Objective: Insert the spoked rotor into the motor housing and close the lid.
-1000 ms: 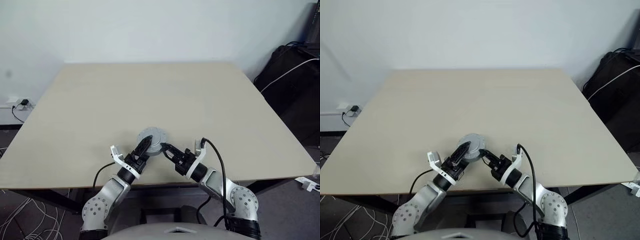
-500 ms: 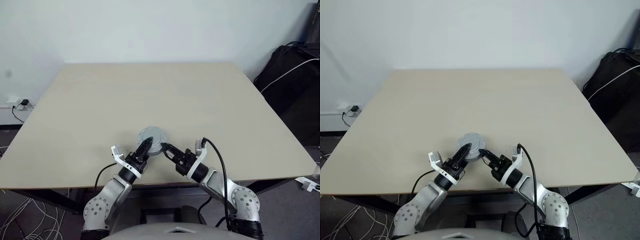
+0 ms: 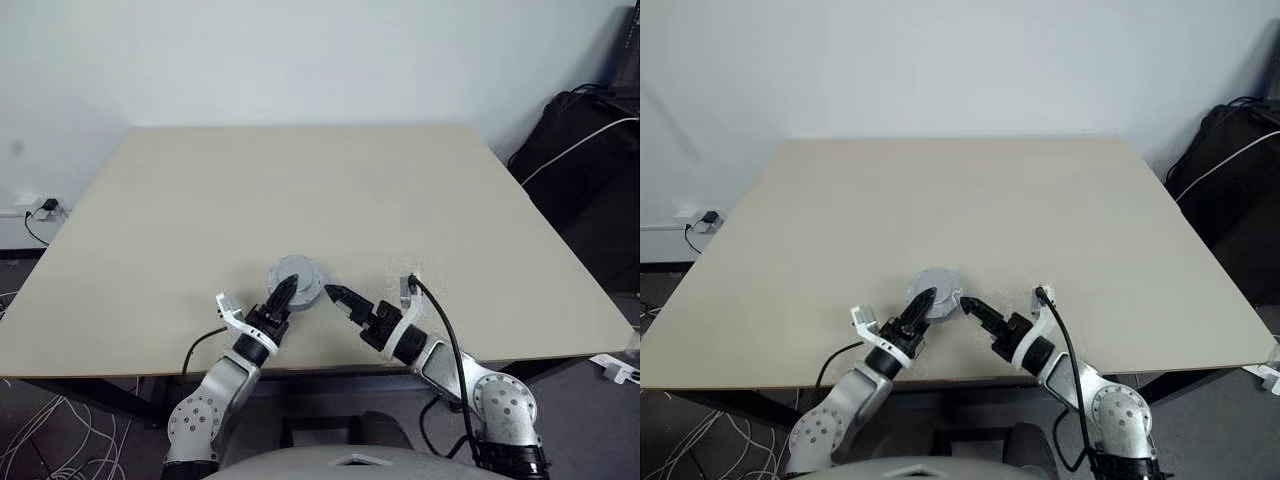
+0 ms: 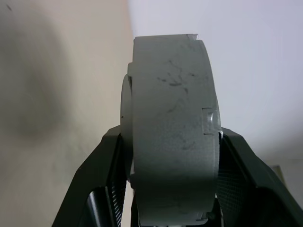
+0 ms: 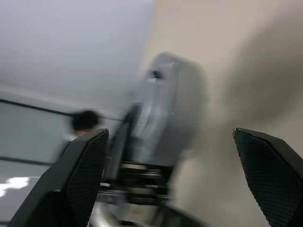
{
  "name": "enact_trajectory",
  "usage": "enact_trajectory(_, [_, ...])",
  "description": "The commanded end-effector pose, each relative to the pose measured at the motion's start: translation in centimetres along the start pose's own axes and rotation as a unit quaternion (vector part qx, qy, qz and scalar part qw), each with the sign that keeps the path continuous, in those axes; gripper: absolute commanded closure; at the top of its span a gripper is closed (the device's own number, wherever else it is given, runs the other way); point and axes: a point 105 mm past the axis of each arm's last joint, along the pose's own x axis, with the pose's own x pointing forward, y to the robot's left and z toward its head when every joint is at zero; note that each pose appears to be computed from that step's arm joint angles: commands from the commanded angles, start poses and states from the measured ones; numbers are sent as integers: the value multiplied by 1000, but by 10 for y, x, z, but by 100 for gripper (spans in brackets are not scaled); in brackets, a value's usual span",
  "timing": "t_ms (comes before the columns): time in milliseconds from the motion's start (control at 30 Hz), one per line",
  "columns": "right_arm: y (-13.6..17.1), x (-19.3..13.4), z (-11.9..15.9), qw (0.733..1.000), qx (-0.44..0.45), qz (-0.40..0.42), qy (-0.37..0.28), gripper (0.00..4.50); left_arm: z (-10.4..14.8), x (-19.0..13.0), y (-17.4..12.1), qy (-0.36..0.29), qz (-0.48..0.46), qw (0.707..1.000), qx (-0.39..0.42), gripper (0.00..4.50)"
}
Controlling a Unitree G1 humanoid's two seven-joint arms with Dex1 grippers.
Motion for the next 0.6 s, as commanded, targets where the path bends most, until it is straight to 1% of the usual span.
enact_trajectory(33, [-9, -3, 21, 979, -183, -77, -54, 0, 15, 23, -24, -61, -43, 997, -4, 236])
enact_trajectory(67, [-11, -4, 26, 966, -229, -93, -72, 0, 22, 25, -22, -76, -34, 997, 2, 236])
enact_trajectory(133, [-13, -6, 31, 931, -337, -111, -87, 0, 38, 31, -19, -107, -19, 994, 11, 236])
enact_trajectory(200, [-15, -7, 32, 908, -388, -122, -100, 0, 52, 35, -16, -132, -8, 991, 18, 236])
enact_trajectory(367, [-15, -12, 32, 877, -446, -114, -136, 0, 81, 50, -6, -161, 29, 986, 38, 236])
enact_trajectory(500, [-31, -15, 24, 858, -482, -139, -113, 0, 101, 65, -1, -171, 49, 982, 54, 236])
enact_trajectory(600, [-43, -18, 20, 854, -485, -158, -105, 0, 116, 77, 0, -181, 63, 979, 63, 236])
